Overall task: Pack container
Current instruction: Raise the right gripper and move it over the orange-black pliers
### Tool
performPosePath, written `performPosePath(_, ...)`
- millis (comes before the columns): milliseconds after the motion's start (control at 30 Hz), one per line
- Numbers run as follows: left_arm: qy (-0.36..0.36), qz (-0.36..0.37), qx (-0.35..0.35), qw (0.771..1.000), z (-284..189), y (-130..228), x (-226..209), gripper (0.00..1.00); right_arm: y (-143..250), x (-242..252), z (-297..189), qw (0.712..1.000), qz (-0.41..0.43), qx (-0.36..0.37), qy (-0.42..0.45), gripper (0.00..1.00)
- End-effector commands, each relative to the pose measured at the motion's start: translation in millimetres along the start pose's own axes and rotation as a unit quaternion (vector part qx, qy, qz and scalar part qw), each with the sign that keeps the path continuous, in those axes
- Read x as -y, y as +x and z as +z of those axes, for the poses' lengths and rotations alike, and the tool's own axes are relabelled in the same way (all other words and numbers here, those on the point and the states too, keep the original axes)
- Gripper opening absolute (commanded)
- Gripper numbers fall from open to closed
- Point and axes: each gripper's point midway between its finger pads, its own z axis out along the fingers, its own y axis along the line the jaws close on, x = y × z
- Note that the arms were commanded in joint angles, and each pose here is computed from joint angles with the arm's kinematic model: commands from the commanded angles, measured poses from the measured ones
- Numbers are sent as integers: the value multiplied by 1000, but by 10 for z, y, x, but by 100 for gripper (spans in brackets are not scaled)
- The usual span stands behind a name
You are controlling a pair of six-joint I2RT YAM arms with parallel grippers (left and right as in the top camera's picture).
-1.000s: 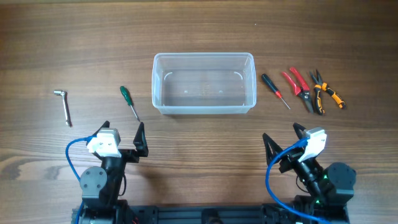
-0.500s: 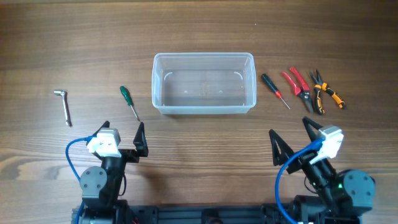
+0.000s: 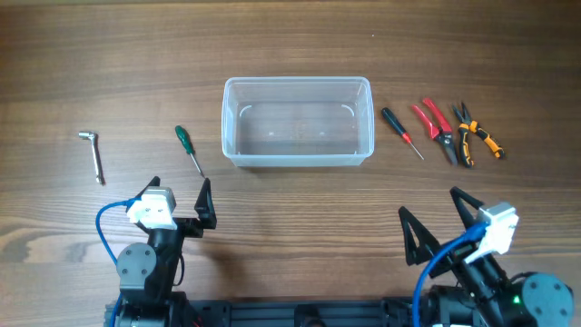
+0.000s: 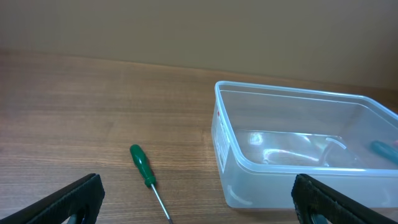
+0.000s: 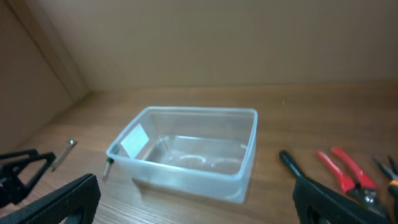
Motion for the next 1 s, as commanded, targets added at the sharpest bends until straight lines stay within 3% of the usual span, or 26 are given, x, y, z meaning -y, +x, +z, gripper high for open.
performPosePath(0, 12, -2, -3, 1000, 6, 26, 43, 100, -248, -110, -152, 999, -27, 28, 0, 100)
performPosePath(533, 12, -2, -3, 1000, 6, 26, 43, 100, -252, -6, -251, 998, -29, 17, 47, 100)
performPosePath(967, 12, -2, -3, 1000, 6, 26, 43, 100, -525, 237, 252, 993, -28, -104, 57, 100)
